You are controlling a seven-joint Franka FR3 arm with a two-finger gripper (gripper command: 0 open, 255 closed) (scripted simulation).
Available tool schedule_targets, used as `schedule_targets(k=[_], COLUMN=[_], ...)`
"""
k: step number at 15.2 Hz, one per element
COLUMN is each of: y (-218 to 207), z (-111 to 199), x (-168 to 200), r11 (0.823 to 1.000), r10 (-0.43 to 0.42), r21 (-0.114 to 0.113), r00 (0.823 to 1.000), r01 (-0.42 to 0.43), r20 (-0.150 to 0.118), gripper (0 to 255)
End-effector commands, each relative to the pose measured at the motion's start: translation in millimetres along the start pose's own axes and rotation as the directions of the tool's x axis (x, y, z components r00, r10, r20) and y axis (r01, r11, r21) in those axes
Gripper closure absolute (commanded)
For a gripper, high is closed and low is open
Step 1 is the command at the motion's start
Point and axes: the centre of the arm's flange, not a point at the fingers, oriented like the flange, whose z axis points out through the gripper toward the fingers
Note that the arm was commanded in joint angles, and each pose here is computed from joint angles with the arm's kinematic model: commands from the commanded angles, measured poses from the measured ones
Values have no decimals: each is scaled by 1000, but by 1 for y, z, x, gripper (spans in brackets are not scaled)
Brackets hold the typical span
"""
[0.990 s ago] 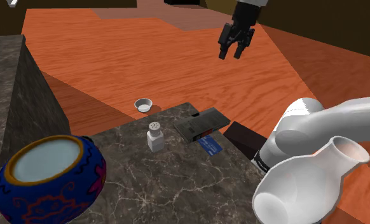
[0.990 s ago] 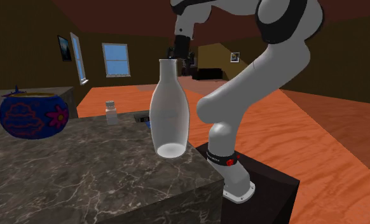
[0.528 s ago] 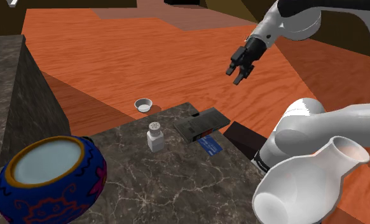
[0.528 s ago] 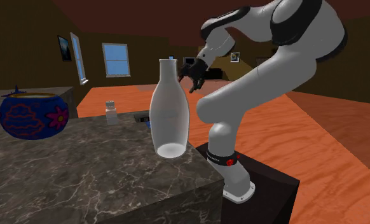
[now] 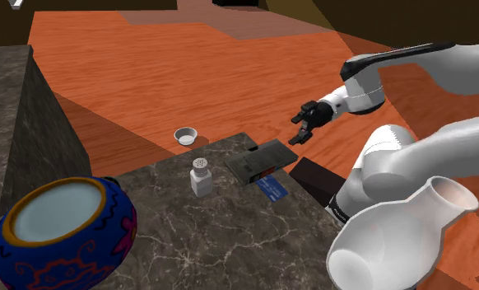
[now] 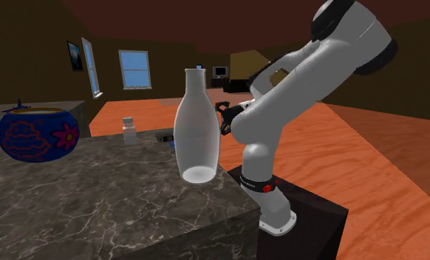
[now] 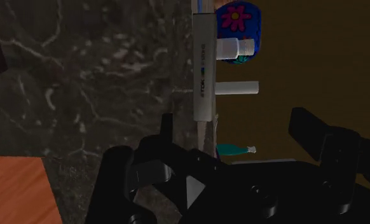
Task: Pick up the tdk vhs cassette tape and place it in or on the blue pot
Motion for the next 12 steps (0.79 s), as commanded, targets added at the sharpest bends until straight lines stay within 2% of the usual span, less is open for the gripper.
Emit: schedule_targets(k=[1,8,12], y=[45,40,39], z=[21,57,60], x=[-6,-6,-6], r11=[988,988,988], r10=[9,9,9], r21=[157,157,157], r00=[1000,1000,1000], r01=[-7,-7,-7], r20=[-10,-10,-10], gripper=[0,0,0])
